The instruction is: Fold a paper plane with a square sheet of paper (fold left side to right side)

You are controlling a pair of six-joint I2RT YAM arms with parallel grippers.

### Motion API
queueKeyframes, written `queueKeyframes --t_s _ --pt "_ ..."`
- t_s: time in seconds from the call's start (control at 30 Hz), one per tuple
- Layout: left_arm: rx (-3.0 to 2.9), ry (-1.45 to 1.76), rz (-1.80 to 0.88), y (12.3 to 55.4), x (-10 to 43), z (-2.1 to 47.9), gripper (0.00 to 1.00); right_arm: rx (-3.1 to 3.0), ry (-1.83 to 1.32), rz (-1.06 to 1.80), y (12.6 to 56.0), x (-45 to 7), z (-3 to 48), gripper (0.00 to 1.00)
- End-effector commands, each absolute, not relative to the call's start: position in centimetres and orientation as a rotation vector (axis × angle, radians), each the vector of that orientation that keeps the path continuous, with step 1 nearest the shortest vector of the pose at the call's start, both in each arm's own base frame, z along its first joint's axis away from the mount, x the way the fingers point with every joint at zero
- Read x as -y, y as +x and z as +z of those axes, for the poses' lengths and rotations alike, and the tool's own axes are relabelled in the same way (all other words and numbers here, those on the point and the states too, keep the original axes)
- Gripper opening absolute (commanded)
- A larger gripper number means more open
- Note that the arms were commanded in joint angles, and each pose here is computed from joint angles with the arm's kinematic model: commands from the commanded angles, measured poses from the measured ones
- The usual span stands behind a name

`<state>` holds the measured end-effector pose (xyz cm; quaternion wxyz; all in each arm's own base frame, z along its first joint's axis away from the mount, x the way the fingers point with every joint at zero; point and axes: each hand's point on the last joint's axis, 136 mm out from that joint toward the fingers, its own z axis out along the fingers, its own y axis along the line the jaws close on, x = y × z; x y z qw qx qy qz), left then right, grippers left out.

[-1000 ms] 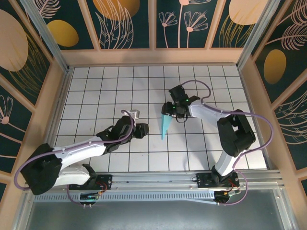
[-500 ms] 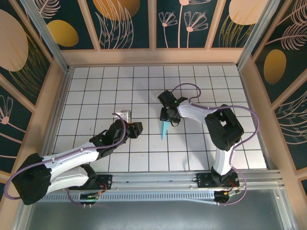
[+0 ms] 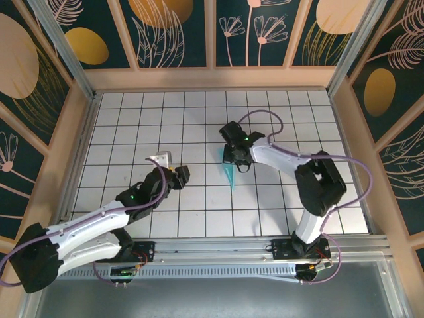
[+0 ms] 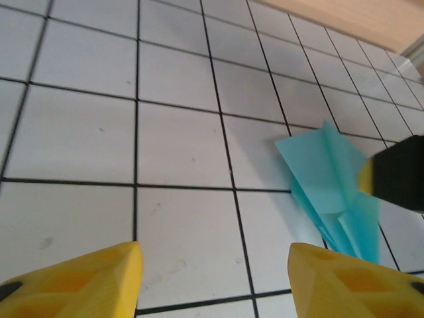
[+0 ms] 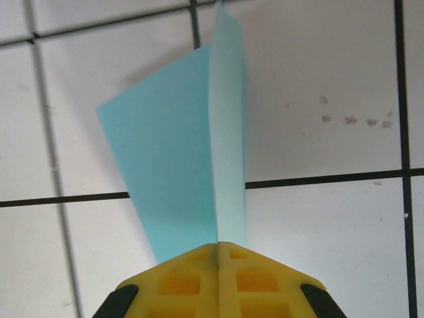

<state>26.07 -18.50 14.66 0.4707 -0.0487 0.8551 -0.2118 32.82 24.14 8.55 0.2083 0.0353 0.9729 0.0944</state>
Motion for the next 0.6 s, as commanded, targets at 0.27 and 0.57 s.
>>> queueKeyframes --t_s 0.27,0.57 --pt "-1.89 -0.31 -0.493 26.7 14.8 20.0 0.74 -2.363 -0.045 1.193 31.7 -29.7 15.4 0.0" --pt "-1.921 -0.338 -0.528 26.8 14.9 19.0 0.74 -2.405 -0.026 1.34 31.5 -32.4 9.8 0.0"
